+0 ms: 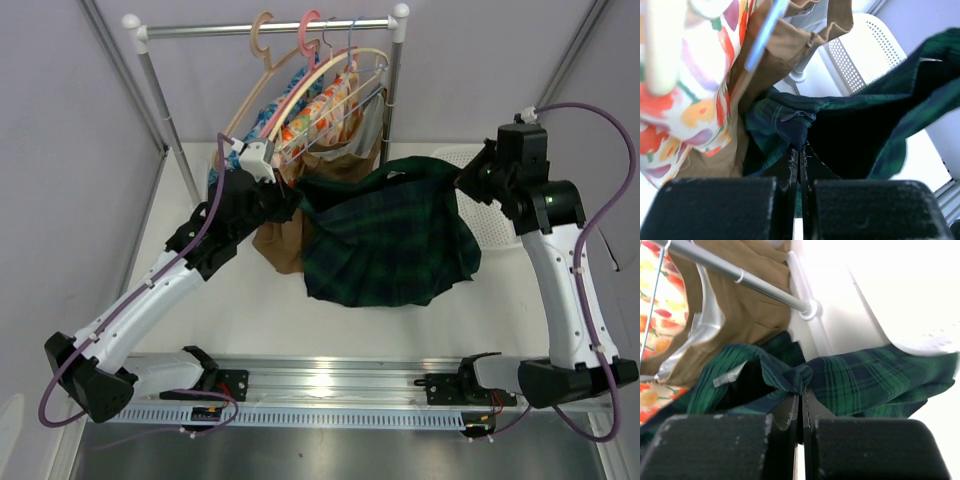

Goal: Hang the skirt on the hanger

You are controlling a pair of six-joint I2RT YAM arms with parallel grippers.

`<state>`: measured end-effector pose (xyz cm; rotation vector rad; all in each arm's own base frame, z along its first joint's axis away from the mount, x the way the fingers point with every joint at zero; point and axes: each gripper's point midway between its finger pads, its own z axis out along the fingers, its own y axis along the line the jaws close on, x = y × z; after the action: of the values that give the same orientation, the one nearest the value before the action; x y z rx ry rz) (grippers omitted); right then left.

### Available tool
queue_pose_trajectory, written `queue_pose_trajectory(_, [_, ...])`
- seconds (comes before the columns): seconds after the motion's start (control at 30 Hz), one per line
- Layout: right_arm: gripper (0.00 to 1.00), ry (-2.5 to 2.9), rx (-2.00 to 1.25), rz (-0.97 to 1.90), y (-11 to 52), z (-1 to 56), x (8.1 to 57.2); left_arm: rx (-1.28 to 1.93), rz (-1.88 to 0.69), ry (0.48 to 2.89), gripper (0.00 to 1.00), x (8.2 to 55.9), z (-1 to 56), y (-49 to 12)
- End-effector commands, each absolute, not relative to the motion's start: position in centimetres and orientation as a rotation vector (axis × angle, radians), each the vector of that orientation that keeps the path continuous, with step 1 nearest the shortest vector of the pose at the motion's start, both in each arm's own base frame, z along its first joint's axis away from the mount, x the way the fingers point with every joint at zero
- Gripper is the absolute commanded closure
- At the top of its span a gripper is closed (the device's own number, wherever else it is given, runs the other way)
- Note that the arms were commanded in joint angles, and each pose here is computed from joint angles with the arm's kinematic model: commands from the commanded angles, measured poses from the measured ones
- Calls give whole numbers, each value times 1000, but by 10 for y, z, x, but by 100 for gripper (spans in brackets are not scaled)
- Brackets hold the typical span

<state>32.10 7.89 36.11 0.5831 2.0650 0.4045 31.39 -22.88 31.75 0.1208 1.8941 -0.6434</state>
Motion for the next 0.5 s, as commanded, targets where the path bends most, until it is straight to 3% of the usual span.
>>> queue_pose_trajectory(0.0, [100,1922,420,682,100,426,336,82,-640,1860,100,310,334,-217])
queue_pose_trajectory(0.2, [100,1896,399,746,107,447,368,19,-604,1865,100,316,334,-196])
queue_pose_trajectory(0.47, [100,1796,345,779,109,507,377,29,-619,1798,100,328,382,-184])
